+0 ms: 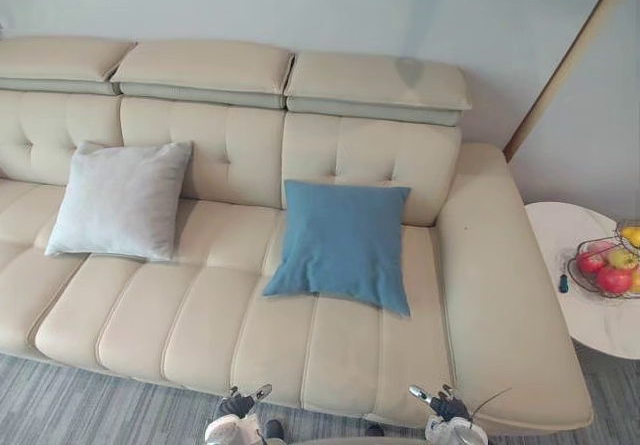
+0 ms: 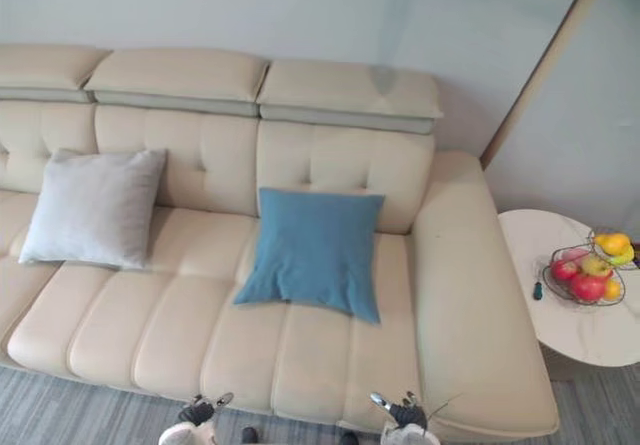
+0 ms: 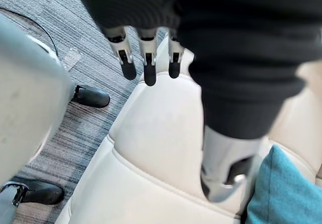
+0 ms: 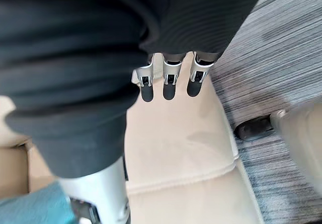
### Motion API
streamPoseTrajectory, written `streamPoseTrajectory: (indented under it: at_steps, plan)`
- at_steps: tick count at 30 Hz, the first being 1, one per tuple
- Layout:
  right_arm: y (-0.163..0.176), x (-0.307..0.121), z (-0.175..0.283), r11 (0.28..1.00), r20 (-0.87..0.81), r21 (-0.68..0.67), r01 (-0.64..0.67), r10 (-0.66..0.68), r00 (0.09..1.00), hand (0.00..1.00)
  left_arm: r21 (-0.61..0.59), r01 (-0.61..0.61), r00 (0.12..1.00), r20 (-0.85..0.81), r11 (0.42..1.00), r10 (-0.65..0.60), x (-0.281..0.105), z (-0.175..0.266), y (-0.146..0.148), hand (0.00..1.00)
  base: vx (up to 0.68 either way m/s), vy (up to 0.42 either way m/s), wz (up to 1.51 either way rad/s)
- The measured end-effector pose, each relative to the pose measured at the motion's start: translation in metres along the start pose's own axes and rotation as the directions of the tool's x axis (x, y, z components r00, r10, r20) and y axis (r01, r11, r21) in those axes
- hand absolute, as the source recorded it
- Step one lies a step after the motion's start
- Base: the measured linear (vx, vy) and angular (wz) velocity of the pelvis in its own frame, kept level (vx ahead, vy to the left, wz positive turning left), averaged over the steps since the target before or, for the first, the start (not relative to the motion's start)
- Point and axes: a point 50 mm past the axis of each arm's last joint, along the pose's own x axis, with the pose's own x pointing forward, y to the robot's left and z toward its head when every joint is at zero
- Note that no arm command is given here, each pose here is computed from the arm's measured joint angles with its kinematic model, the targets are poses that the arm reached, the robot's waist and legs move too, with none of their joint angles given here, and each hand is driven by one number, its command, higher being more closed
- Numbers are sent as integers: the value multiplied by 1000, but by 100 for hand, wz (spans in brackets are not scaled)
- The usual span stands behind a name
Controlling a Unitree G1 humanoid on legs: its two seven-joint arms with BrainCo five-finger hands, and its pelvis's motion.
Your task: Pick up cushions and gather them together orderly.
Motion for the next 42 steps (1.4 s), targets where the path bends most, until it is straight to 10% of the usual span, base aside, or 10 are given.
streamPoseTrajectory:
  at_steps: [42]
  plan:
    - [7,1,-18,999,-129,16,37,-35,991,0,3,-28,999,-20,1000,28,1,-1,0,0,-140,-1,6]
